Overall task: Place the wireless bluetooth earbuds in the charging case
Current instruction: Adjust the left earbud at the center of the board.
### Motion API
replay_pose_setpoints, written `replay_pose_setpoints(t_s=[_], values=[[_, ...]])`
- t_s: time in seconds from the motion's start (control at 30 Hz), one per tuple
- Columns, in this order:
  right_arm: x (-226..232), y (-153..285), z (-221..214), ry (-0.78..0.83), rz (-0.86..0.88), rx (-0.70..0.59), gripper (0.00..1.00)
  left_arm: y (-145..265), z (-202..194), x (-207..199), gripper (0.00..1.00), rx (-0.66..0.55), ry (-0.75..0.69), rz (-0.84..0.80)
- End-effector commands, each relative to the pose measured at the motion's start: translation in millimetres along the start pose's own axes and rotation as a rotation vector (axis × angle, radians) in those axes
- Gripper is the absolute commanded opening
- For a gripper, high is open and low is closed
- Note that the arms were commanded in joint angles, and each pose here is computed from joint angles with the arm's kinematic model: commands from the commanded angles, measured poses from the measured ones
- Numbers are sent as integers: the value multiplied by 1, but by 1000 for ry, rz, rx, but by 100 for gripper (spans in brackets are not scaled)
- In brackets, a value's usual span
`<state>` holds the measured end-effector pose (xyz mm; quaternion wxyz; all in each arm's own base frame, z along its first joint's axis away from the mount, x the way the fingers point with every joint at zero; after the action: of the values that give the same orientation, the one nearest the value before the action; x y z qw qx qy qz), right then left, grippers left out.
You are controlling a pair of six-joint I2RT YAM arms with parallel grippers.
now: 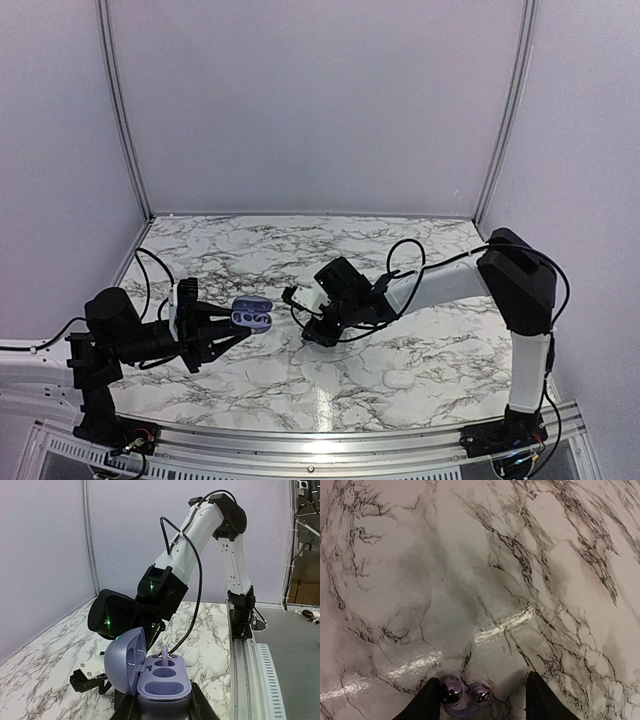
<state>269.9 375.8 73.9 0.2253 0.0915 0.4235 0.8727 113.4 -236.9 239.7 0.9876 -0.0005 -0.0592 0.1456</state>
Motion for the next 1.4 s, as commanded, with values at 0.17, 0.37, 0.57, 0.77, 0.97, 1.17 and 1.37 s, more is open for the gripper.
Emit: replay_pose_setpoints(t_s=[0.17,0.37,0.57,0.77,0.97,1.17,1.37], values=[[-2,12,22,29,112,-63,51,1,8,3,0,-44,-7,15],[-8,9,28,-2,233,-83,52,1,8,2,0,-42,-7,11],[-14,2,18,-54,298,-57,53,3,9,2,0,-48,-7,14],[-14,-4,11,-66,339,-31,53,3,9,2,0,-47,-6,12],[-6,-2,0,-81,400,-4,52,3,9,2,0,-49,-6,11],[2,9,-16,-104,426,15,52,4,9,2,0,-51,-8,13],[5,18,-28,-120,415,29,51,3,8,1,0,-45,-6,6]])
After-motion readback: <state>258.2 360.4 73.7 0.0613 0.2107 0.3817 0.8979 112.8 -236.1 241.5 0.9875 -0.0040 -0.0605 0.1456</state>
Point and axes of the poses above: each gripper's point midway between its finger pads, its own y axis back along the fingers, its own x axis along the line the jaws close on, z = x × y, the point moved 6 cm from there along y, back along the fingers, and after that the axes turned 4 degrees about -y, right-handed, at the moved point
